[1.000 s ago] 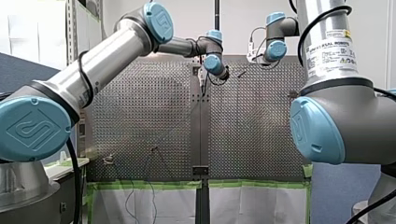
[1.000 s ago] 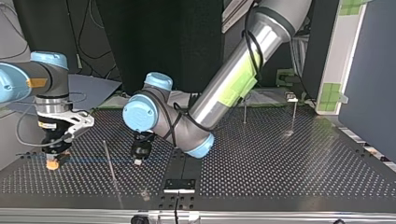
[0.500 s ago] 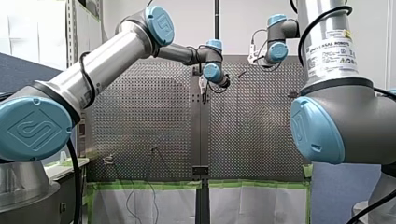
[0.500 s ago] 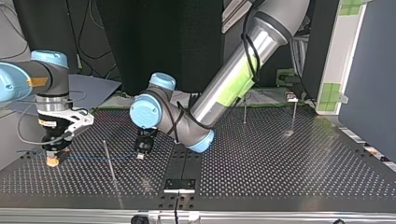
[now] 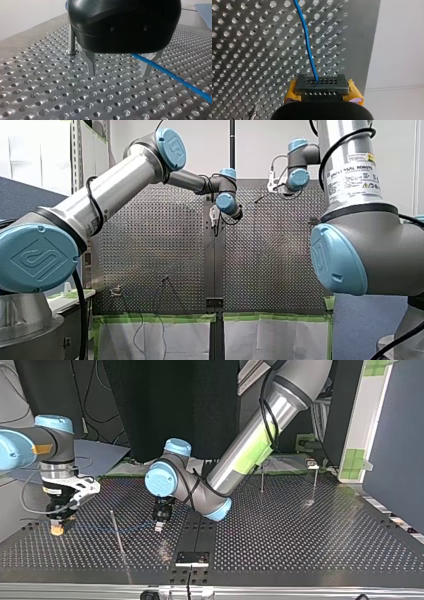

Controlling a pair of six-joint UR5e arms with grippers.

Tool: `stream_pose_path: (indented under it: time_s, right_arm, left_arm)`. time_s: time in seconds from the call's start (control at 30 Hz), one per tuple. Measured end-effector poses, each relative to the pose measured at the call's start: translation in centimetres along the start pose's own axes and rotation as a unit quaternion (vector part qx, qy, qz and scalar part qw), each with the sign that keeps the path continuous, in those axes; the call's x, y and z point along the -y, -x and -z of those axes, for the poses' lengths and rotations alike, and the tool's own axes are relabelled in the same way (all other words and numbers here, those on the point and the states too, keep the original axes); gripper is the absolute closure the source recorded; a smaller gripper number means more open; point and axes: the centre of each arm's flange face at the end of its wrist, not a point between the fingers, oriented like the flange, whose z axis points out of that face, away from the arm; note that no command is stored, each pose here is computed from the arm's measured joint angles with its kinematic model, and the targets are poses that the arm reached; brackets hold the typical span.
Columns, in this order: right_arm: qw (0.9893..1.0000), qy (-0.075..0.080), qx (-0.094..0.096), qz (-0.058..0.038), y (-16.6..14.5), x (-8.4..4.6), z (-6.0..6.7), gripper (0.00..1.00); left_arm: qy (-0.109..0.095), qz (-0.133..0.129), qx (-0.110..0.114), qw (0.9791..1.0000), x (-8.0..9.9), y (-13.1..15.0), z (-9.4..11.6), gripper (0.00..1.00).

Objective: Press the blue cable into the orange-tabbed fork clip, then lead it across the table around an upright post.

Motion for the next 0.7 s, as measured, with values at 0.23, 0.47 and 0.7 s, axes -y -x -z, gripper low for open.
stream_pose_path:
  time_s: [0.23,0.47,0.7]
  right_arm:
    - [0.9997,0.010,0.022,-0.0009,2.9,-1.4,-1.2,1.00]
    - [0.9987,0.011,0.050,-0.0020,6.7,-1.6,-2.1,1.00]
    - [0.9975,0.017,0.069,-0.0056,9.7,-1.9,-2.2,1.00]
  left_arm:
    - [-0.003,0.001,-0.002,1.0000,0.0,-0.1,0.0,0.13]
    - [0.002,0.006,0.003,1.0000,0.0,-0.1,-0.1,0.11]
    - [0.017,0.010,0.009,0.9998,-0.3,-0.1,-0.1,0.11]
